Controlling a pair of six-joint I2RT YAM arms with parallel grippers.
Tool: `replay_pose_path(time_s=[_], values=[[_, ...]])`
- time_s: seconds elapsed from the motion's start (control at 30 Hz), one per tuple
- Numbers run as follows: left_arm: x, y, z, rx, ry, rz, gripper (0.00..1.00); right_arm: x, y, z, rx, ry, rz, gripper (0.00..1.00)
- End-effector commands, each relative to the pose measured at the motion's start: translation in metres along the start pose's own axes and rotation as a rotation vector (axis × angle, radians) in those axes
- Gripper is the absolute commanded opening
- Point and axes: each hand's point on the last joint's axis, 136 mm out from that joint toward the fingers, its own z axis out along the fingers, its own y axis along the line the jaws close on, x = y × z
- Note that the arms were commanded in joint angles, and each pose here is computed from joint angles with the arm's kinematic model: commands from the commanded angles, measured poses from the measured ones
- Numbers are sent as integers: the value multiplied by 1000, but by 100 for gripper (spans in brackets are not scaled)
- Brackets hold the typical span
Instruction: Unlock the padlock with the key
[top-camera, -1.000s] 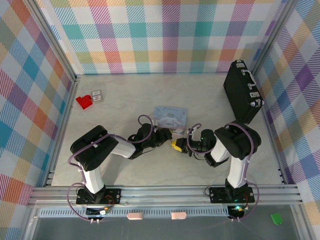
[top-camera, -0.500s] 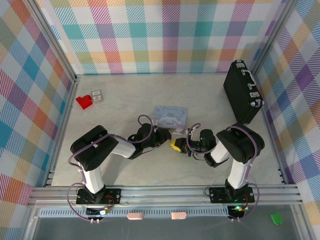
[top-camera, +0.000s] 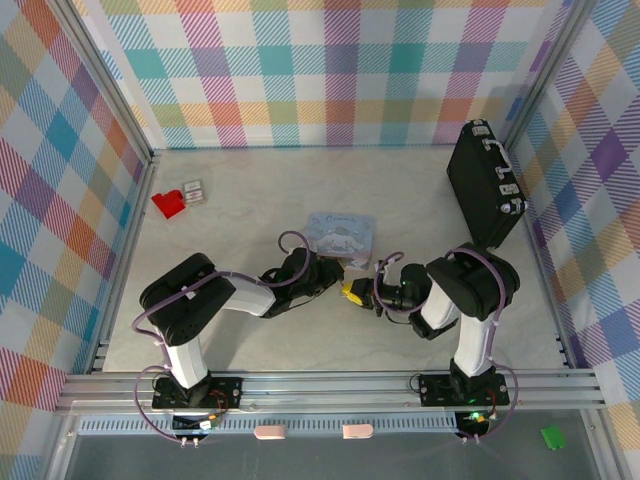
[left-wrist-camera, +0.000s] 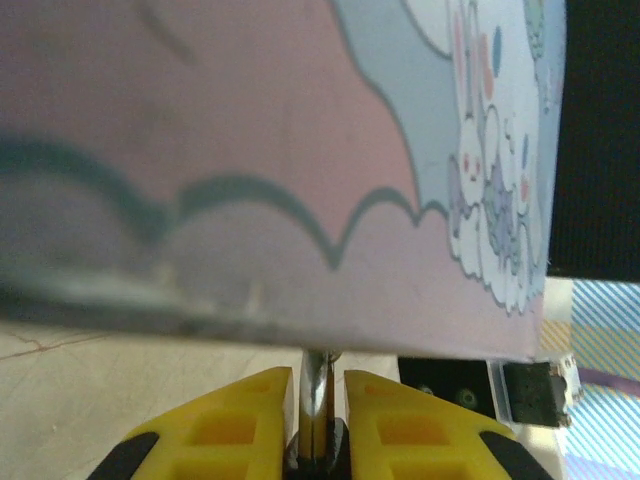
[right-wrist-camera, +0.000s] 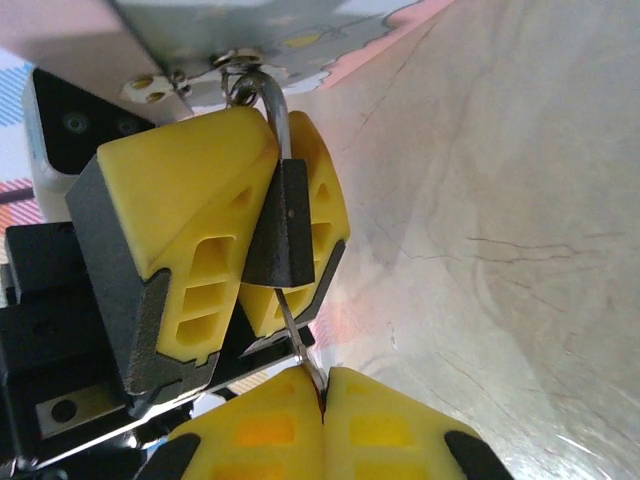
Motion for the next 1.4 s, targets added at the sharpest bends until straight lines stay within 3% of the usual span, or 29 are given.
replay_pose_path(time_s=[0.0,0.4,0.9,1.37], values=[[22,-15,-1,-23,40,-23,8,-15,-10,-3,36,-107,66,0],[27,-23,-5,-106,-76,-13,3,-22,-1,-5,10,-151,126,0],[33,-48,-12,69,-149,-37,0,-28,9,-3,-22,-167,198,0],[45,-71,-6,167,-116,-87,0,-20,15,7,-33,-181,221,0]])
